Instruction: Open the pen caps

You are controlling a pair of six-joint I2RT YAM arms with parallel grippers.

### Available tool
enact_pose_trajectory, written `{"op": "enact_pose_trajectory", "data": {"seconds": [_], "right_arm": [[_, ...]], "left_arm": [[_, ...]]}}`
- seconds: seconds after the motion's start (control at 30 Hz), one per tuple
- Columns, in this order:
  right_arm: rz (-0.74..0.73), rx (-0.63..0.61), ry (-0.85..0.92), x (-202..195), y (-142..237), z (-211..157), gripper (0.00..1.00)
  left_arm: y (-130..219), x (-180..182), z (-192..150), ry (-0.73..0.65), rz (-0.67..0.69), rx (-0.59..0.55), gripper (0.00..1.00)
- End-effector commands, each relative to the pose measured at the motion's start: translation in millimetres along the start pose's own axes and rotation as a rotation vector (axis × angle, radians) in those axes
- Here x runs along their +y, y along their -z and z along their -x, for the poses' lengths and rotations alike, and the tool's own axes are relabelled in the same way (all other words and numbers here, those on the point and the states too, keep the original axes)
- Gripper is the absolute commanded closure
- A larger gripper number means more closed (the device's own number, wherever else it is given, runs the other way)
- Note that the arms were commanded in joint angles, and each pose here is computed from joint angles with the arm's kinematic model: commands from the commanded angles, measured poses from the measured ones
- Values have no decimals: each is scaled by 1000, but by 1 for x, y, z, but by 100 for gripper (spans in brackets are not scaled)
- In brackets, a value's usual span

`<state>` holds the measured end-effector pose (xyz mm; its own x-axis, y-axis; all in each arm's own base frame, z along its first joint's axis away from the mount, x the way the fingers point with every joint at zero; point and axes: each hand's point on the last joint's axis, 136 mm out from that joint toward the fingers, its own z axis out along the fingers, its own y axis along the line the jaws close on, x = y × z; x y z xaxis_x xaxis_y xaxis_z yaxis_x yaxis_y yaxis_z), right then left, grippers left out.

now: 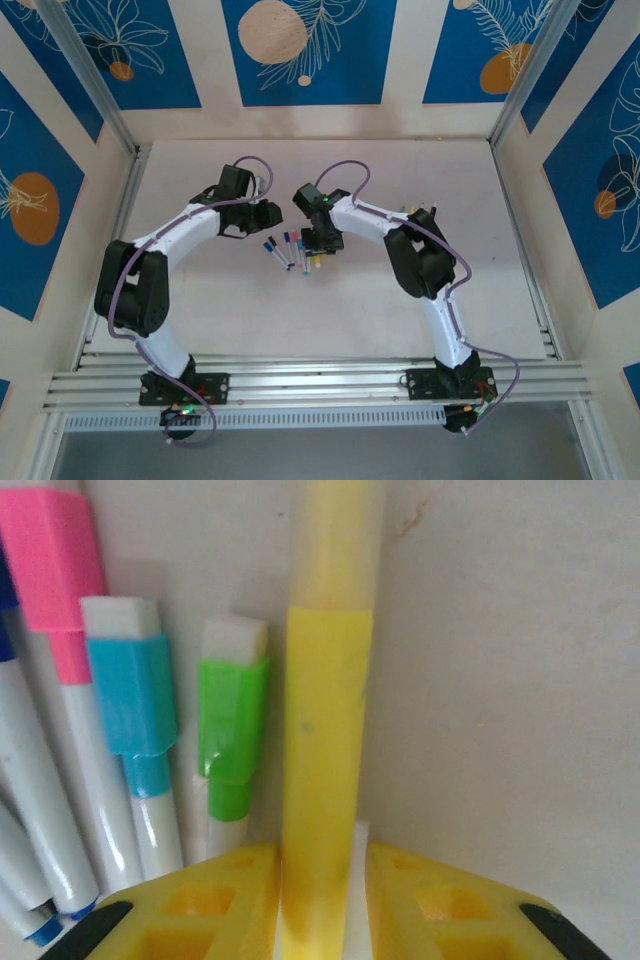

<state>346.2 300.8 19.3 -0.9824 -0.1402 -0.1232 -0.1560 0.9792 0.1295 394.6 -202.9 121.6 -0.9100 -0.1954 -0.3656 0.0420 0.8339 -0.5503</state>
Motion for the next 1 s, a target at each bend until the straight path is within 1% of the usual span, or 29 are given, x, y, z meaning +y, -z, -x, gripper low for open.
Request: {"op": "enact_pose_trajectory", "data": {"seconds": [0.0, 0.27, 0.37, 0.43, 0.57, 0.7, 0.77, 0.83, 0.87, 0.97], "right_arm": [[-105, 45, 8, -18, -10, -6, 72], [-180, 79, 3, -34, -26, -9, 73], [-206, 87, -10, -44, -30, -11, 78], [-219, 93, -16, -52, -32, -13, 78], [-292, 103, -9, -75, -34, -16, 81], [-341, 123, -3, -96, -36, -23, 87], [-351, 131, -8, -103, -36, -26, 93], [-362, 133, -17, -109, -35, -27, 96], [-367, 133, -22, -111, -34, -27, 100], [-351, 103, -20, -110, -25, -21, 100]], "left_arm": [[-2, -5, 4, -5, -18, 3, 72], [-4, -3, 3, -2, -16, 7, 72], [-4, -5, 3, -2, -19, 11, 72], [-3, -7, 5, -1, -23, 10, 72], [-1, -8, 6, -4, -20, 4, 72], [-3, -7, 4, 4, -22, 8, 72], [-4, -6, 4, 8, -24, 9, 72], [-5, -6, 3, 10, -27, 12, 72], [-6, -6, 3, 12, -26, 12, 72], [-6, -7, 3, 13, -28, 13, 72]]}}
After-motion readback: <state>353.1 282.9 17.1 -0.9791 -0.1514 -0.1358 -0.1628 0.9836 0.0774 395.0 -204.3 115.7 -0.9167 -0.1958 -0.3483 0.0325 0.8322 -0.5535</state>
